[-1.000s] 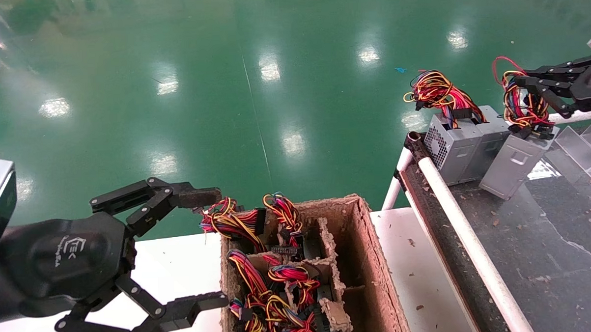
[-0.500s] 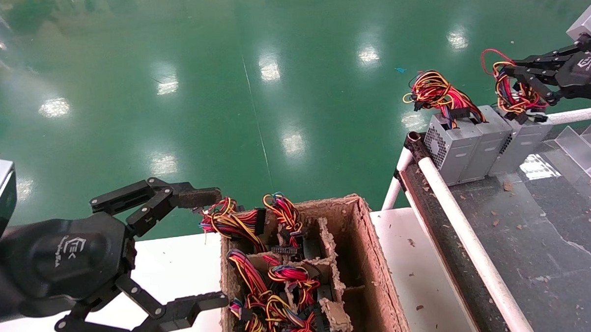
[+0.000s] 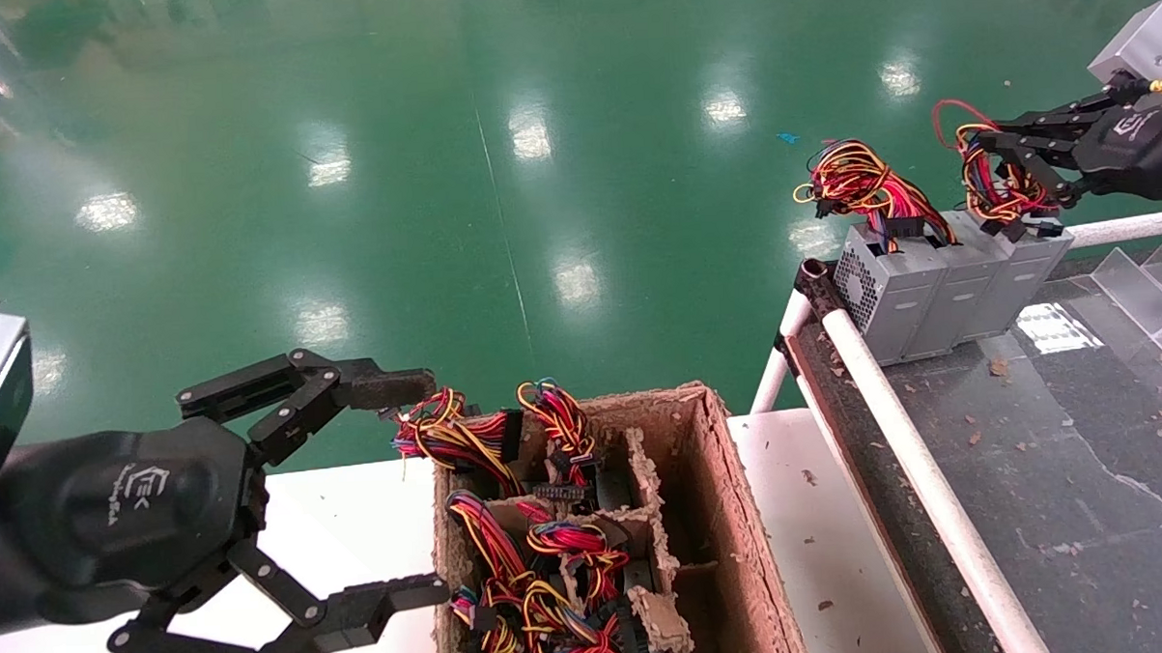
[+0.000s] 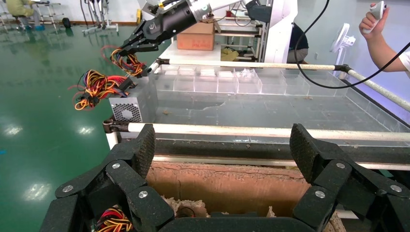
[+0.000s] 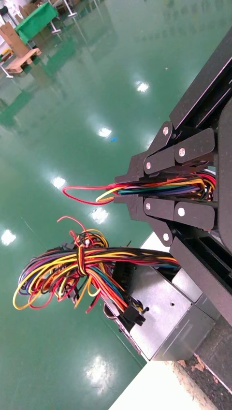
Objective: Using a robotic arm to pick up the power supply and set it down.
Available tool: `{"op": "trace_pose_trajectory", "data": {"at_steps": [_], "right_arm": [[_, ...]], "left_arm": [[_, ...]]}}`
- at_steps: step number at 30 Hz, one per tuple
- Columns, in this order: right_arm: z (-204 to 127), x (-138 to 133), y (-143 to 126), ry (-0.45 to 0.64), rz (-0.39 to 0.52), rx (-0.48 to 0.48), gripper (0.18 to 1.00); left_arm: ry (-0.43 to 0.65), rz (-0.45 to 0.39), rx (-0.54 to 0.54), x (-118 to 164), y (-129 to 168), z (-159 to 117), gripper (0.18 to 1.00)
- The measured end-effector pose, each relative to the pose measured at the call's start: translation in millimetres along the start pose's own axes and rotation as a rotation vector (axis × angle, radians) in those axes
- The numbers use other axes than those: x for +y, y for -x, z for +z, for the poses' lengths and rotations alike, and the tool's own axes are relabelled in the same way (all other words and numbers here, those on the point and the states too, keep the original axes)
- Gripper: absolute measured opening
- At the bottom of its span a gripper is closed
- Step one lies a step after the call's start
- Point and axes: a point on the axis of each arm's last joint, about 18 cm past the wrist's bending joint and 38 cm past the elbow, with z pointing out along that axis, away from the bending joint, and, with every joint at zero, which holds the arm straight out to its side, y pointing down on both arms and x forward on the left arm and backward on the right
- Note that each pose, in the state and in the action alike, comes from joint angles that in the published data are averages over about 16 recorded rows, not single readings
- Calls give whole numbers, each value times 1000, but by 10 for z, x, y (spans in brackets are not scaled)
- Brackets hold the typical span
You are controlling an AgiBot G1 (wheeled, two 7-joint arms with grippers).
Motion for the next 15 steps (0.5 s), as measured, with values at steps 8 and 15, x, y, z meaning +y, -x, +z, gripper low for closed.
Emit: {"op": "trace_pose_trajectory", "data": {"at_steps": [8,15], "right_arm": [[-28,18,-2,-10,8,1,262],[-85,-47,-56,-68,0,25,338]], "left_arm": [[0,0,0,0,0,0,1001],[0,0,0,0,0,0,1001]]}}
